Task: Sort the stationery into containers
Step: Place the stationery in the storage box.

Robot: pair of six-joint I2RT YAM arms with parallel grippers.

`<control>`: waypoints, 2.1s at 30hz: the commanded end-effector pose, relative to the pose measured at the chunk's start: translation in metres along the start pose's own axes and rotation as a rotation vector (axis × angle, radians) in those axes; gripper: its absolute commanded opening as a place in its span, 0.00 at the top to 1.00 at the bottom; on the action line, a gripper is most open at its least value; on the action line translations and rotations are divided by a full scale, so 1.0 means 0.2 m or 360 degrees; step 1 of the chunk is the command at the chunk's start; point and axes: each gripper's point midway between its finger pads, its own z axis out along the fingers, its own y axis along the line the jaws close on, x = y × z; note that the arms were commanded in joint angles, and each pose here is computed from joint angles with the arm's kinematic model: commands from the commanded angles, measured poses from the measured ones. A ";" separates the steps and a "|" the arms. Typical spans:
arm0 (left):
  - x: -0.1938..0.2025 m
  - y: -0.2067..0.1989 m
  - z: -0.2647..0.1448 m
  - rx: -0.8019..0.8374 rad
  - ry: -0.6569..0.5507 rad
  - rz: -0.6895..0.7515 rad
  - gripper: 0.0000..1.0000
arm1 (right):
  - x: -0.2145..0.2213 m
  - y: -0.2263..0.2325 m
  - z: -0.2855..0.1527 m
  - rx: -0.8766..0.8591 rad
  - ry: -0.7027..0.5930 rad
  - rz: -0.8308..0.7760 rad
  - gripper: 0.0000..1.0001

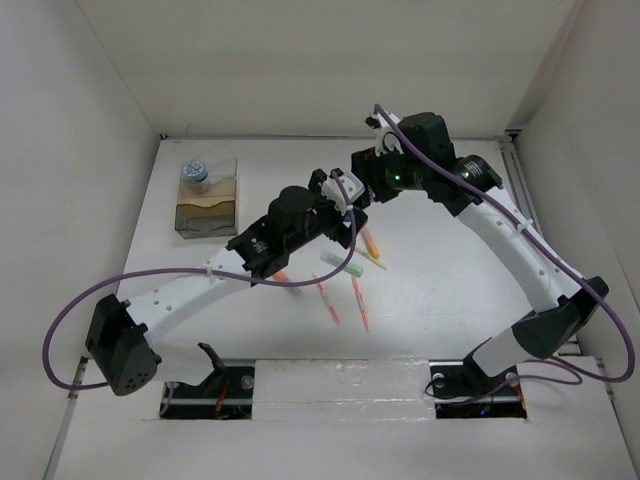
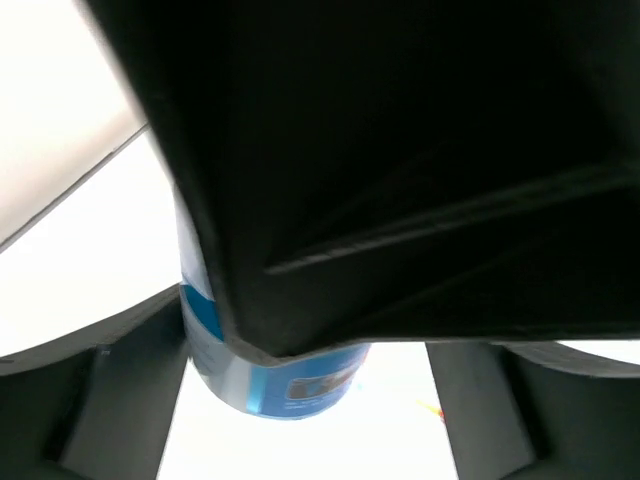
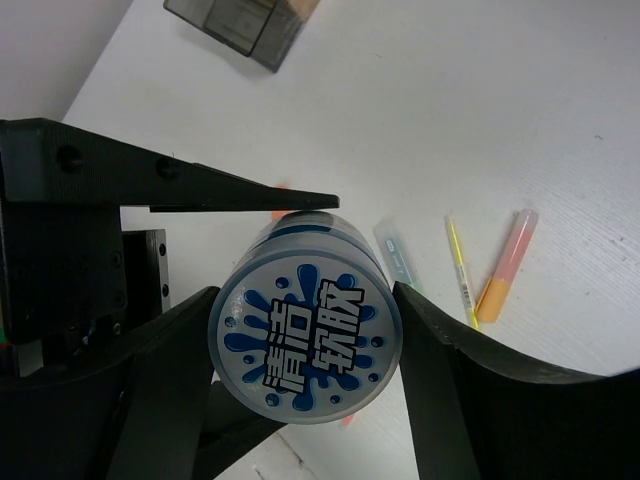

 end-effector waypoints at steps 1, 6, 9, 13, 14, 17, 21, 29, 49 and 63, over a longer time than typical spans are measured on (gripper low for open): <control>-0.15 -0.03 -0.02 0.0068 -0.0103 -0.0033 0.20 | -0.18 0.14 -0.08 -0.0140 -0.0228 -0.0079 1.00; -0.17 -0.03 -0.01 0.0069 -0.0097 -0.0047 0.33 | -0.16 0.13 -0.08 -0.0139 -0.0223 -0.0077 1.00; -0.15 -0.04 0.00 0.0073 -0.0068 -0.0048 0.39 | -0.16 0.13 -0.08 -0.0139 -0.0223 -0.0077 1.00; -0.17 -0.04 0.00 0.0086 -0.0084 -0.0047 0.47 | -0.19 0.15 -0.09 -0.0160 -0.0249 -0.0088 1.00; -0.16 -0.04 -0.01 0.0087 -0.0070 -0.0048 0.48 | -0.19 0.15 -0.09 -0.0160 -0.0249 -0.0088 1.00; -0.16 -0.05 -0.01 0.0102 -0.0071 -0.0047 0.48 | -0.17 0.15 -0.08 -0.0174 -0.0231 -0.0085 1.00; -0.16 -0.05 -0.01 0.0102 -0.0071 -0.0047 0.32 | -0.14 0.16 -0.05 -0.0179 -0.0199 -0.0082 1.00; -0.20 -0.04 -0.03 0.0084 -0.0101 -0.0047 0.20 | -0.11 0.16 -0.01 -0.0163 -0.0156 -0.0081 1.00; -0.28 -0.02 -0.09 0.0073 -0.0185 -0.0016 0.23 | -0.09 0.21 0.07 -0.0164 -0.0104 -0.0095 1.00; -0.20 -0.08 -0.05 0.0170 -0.0066 -0.0017 0.15 | -0.19 0.08 -0.02 -0.0021 -0.0197 -0.0047 1.00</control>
